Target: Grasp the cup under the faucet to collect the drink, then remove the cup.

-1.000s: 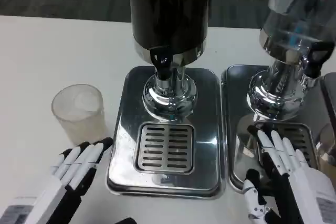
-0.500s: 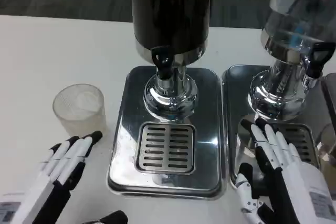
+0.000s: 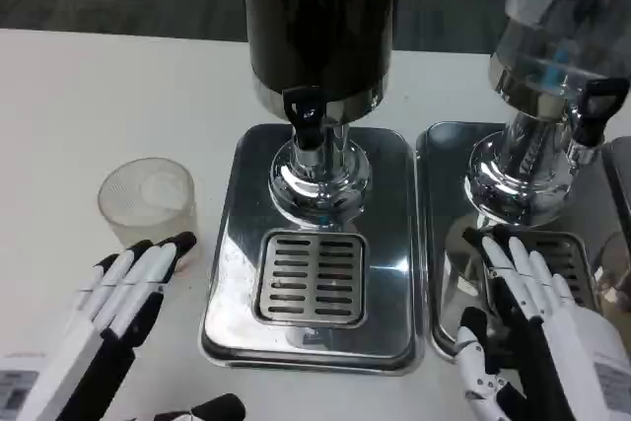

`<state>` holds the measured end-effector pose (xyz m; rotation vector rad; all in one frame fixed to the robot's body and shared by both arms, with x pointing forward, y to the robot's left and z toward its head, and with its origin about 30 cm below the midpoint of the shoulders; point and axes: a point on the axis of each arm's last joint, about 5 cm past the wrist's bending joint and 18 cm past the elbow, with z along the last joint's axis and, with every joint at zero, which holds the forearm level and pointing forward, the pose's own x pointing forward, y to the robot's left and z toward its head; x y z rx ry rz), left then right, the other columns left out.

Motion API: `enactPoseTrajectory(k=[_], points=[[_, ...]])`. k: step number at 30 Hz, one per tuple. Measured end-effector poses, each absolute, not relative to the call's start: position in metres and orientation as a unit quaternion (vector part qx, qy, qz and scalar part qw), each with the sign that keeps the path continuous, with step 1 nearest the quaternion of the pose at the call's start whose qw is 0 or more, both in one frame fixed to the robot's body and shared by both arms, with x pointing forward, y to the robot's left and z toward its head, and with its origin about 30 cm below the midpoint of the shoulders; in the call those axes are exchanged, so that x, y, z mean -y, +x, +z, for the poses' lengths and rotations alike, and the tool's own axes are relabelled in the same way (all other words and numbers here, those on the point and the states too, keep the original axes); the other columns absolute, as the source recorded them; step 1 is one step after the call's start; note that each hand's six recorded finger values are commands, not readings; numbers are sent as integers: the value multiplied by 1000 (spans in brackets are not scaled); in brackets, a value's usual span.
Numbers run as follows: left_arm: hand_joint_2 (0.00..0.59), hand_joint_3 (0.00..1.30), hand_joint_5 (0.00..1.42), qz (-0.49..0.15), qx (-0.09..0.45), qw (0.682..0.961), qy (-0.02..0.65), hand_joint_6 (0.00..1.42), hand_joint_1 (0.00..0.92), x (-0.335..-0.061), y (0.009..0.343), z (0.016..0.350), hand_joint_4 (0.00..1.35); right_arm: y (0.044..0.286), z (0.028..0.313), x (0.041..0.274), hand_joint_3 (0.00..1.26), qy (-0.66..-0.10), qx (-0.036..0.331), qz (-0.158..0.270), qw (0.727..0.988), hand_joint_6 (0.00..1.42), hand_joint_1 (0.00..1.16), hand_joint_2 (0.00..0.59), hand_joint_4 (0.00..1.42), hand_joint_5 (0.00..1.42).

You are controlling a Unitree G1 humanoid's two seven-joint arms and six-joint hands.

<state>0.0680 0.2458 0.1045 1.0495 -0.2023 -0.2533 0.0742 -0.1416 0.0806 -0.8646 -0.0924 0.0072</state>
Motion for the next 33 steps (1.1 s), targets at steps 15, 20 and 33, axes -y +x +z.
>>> enactPoseTrajectory(k=[15, 20, 33], points=[[56, 0, 0, -80, 135, 862, 481, 66, 0, -250, 71, 108, 0, 75, 81, 142, 106, -415, 41, 9, 909, 0, 250, 575, 0, 0], [45, 0, 0, -73, 144, 863, 479, 93, 0, -252, 78, 108, 0, 75, 81, 141, 106, -413, 42, 8, 910, 0, 256, 575, 0, 0], [32, 0, 0, -63, 166, 866, 468, 106, 0, -254, 98, 108, 0, 75, 81, 141, 106, -412, 41, 8, 910, 0, 266, 575, 0, 0]])
